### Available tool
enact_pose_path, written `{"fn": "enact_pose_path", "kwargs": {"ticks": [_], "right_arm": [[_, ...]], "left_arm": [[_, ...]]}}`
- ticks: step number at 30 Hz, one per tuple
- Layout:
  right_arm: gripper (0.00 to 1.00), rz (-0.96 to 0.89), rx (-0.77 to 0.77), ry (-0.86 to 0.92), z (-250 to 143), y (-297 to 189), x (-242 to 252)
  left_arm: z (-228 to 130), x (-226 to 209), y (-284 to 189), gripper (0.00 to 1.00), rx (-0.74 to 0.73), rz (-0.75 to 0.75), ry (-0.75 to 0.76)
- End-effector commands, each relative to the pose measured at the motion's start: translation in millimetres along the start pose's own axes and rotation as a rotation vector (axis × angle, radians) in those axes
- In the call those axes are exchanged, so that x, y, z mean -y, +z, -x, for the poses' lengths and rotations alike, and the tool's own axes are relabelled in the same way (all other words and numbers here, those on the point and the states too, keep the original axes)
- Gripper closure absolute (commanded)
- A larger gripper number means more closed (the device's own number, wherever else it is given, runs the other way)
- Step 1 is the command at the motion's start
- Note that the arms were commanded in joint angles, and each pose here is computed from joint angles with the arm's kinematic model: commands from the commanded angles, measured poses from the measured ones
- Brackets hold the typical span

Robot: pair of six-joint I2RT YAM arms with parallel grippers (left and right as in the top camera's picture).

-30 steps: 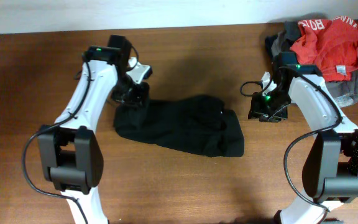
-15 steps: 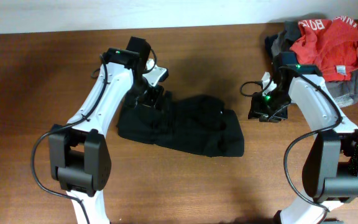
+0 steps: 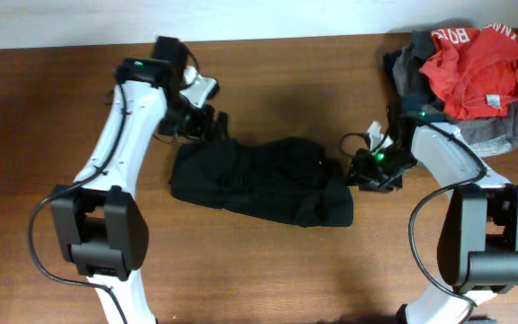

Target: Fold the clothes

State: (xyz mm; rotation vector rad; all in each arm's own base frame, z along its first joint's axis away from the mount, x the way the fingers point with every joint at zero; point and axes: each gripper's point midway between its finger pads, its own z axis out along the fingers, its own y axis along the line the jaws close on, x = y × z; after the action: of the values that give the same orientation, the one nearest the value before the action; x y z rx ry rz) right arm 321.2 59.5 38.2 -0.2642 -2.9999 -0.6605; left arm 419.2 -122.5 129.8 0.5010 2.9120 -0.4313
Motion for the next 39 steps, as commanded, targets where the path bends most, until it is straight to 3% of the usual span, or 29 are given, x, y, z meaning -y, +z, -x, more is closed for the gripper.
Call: {"fn": "enact_pose_path", "kwargs": {"ticks": [1, 7, 16, 24, 31, 34, 36, 39], "right_arm": [[0.45, 0.085, -0.025, -0.002, -9.5, 6.9, -8.2], [0.25, 0.128, -0.028, -0.004, -14.9, 17.7, -9.5], [0.24, 0.334, -0.036, -0.014, -30.2, 37.5, -29.1], [0.24, 0.616, 0.032, -0.100, -15.9, 17.9, -72.0], [0.25, 0.651, 0.088, -0.123, -0.9, 12.4, -78.8], [0.35, 0.640, 0.095, -0.125, 0.8, 13.5, -77.8], [0.53, 0.618, 0.097, -0.125, 1.0, 16.3, -76.0], [0.55, 0.585, 0.094, -0.133, 0.2, 21.3, -75.3]], "left_arm": [[2.6, -3.3, -3.3, 0.01, 0.009, -0.001, -0.003], [0.6, -9.5, -3.4, 0.01, 0.000, 0.036, -0.003], [0.6, -9.5, -3.4, 0.01, 0.000, 0.036, -0.003], [-1.1, -9.1, -3.4, 0.01, -0.007, 0.035, -0.004], [-2.4, -8.9, -3.4, 0.01, -0.013, 0.034, -0.006], [-2.5, -8.9, -3.4, 0.01, -0.013, 0.034, -0.006], [-2.2, -8.9, -3.4, 0.01, -0.012, 0.034, -0.006], [-2.0, -9.0, -3.4, 0.01, -0.011, 0.034, -0.006]]}}
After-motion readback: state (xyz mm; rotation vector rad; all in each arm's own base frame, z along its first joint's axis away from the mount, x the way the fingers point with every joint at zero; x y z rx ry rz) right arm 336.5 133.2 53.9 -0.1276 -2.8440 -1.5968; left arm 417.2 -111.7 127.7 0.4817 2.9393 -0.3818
